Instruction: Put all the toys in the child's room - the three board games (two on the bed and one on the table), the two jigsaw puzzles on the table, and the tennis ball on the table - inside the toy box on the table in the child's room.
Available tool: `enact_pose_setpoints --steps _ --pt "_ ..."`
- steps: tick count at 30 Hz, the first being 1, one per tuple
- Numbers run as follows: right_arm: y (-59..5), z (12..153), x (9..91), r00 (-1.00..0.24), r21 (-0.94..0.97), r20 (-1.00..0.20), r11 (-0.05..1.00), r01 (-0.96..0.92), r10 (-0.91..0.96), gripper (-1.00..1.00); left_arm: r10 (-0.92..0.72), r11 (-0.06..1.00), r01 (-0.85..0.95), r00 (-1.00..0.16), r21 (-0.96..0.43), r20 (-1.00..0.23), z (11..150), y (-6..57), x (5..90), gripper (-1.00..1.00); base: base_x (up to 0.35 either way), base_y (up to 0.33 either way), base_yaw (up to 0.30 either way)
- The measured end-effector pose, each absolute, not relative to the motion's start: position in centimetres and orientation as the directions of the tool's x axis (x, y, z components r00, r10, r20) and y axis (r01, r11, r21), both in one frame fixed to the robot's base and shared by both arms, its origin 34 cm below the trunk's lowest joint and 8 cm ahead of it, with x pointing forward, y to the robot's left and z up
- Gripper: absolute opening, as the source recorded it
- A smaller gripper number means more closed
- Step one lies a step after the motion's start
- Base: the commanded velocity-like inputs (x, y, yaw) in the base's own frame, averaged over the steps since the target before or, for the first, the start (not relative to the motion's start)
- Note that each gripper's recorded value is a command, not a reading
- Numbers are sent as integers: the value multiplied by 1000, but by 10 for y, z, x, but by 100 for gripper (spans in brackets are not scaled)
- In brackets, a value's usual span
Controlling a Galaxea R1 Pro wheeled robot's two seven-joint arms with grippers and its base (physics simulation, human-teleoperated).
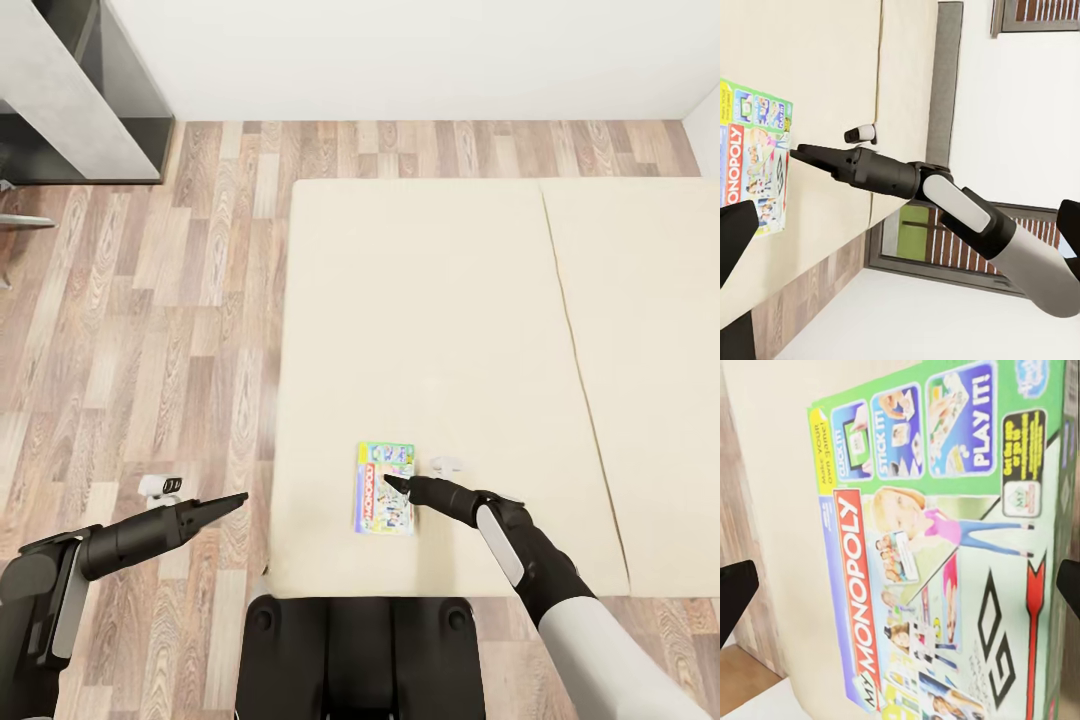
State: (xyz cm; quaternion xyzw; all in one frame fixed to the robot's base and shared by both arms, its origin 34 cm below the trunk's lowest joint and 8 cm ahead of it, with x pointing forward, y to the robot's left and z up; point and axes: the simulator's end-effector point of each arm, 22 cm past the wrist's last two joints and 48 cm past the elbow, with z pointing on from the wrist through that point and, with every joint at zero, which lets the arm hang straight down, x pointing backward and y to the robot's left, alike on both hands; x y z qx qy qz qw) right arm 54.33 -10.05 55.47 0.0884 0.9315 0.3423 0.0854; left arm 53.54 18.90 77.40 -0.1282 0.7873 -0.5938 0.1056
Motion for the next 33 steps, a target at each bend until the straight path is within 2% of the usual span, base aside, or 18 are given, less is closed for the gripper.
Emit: enact_pose_setpoints --steps 17,33 --pt "-101 555 543 -970 652 -99 751 106 223 100 -327 261 -76 -945 -962 -14 774 189 535 100 0 43 0" --pt "-101 555 543 -970 653 -99 750 106 223 100 -327 261 -76 -945 -962 -14 774 189 535 100 0 147 0"
